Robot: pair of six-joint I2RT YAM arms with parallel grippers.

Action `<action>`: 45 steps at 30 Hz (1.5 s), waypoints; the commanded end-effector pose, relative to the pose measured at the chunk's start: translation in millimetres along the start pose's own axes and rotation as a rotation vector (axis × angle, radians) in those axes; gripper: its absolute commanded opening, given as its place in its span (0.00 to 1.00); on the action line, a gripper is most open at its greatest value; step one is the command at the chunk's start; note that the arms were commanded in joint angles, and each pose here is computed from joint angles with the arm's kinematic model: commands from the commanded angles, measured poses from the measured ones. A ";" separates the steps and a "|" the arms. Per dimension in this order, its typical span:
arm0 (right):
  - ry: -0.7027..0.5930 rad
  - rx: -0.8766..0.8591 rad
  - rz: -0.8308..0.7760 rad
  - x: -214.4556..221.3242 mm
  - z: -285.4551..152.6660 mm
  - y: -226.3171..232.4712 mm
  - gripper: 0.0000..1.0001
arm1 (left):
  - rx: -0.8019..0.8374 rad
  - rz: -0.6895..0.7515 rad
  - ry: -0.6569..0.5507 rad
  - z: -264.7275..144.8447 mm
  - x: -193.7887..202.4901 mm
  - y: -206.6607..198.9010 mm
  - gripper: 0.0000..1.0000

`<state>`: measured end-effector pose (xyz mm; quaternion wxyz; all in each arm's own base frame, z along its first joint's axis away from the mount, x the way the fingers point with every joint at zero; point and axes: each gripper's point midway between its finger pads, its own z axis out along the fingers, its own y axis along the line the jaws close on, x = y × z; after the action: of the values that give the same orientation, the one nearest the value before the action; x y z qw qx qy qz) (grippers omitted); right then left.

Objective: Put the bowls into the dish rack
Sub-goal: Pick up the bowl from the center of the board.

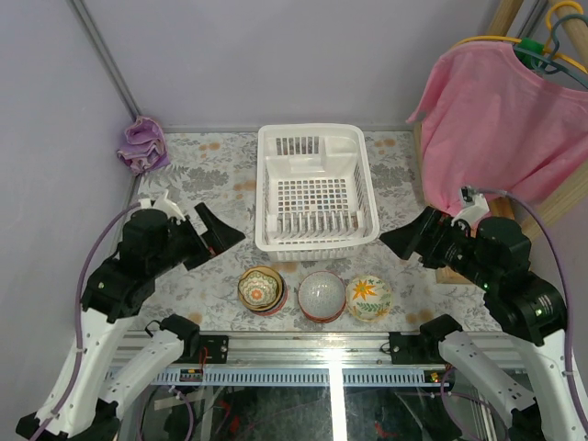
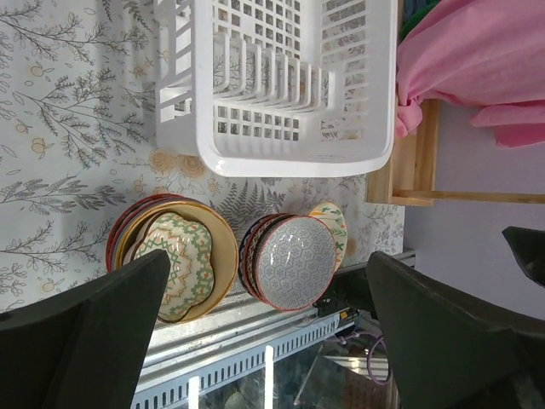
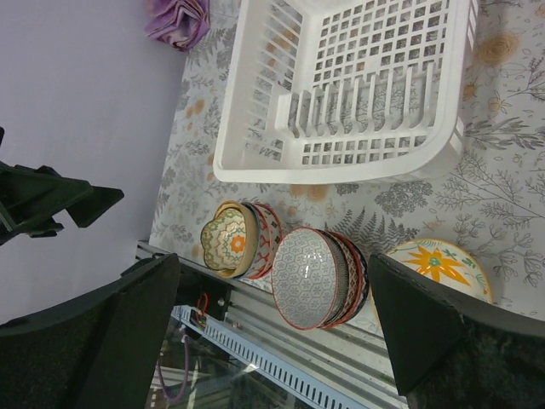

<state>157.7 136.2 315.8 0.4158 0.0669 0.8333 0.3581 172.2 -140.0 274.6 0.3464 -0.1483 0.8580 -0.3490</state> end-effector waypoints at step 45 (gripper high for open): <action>0.009 0.089 -0.183 -10.3 -15.3 -11.3 0.99 | 0.004 0.452 0.304 56.0 144.4 -83.1 1.00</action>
<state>160.0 126.2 310.1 0.4266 0.0119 0.8519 0.3037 106.3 -303.5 245.8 0.2530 0.1084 0.8967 -0.3466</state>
